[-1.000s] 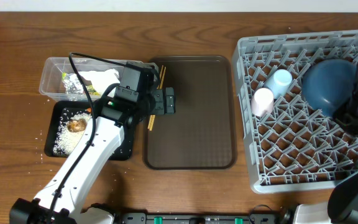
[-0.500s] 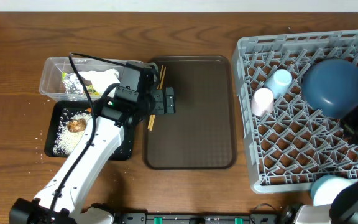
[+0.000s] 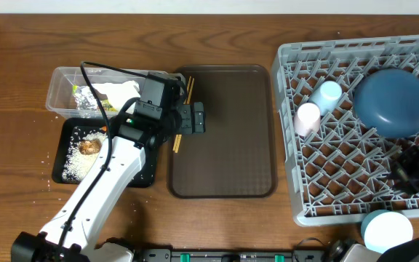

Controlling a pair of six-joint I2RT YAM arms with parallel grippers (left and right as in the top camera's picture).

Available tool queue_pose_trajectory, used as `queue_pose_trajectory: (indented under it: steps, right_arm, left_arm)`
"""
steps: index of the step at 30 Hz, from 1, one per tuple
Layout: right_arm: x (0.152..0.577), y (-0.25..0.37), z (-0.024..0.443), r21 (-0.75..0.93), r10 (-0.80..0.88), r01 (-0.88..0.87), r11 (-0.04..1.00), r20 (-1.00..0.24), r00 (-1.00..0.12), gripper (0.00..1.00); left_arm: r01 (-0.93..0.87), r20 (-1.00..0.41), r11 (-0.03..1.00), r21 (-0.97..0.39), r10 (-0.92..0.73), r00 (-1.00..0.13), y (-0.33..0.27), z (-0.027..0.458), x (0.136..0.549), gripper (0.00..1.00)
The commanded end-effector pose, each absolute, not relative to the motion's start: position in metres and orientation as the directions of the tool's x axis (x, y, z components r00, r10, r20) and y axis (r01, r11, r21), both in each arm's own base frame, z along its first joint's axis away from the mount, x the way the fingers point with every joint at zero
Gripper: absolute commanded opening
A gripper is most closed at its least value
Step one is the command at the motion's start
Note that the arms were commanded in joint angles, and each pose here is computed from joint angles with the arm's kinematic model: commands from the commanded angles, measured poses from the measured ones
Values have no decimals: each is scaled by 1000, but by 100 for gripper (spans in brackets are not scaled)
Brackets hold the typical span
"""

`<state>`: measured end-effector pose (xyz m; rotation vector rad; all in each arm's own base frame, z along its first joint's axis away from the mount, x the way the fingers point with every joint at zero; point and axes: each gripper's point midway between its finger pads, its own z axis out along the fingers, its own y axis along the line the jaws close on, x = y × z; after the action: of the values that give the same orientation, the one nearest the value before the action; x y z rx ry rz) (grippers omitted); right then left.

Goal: Sort waste into correct bins and load items into the dishwasher rack

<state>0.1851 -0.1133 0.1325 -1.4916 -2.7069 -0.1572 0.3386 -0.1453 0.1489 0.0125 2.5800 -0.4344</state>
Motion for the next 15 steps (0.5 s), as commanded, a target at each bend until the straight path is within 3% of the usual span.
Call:
queue_pose_trajectory:
  steps: [1, 5, 10, 15]
  right_arm:
    - [177, -97, 118, 80, 817, 832, 549, 158, -554, 16]
    - [169, -92, 110, 64, 810, 831, 553, 189, -554, 24]
    - [167, -95, 109, 51, 807, 825, 563, 182, -562, 52]
    - [164, -103, 109, 6, 826, 836, 548, 153, -542, 48]
  left_arm:
    - [97, -517, 951, -293, -72, -853, -144, 156, 346, 98]
    - [96, -517, 951, -293, -72, -853, -144, 156, 346, 98]
    - [96, -516, 951, -293, -73, -853, -144, 156, 346, 98]
    - [96, -516, 951, -293, -73, -853, -144, 156, 346, 98]
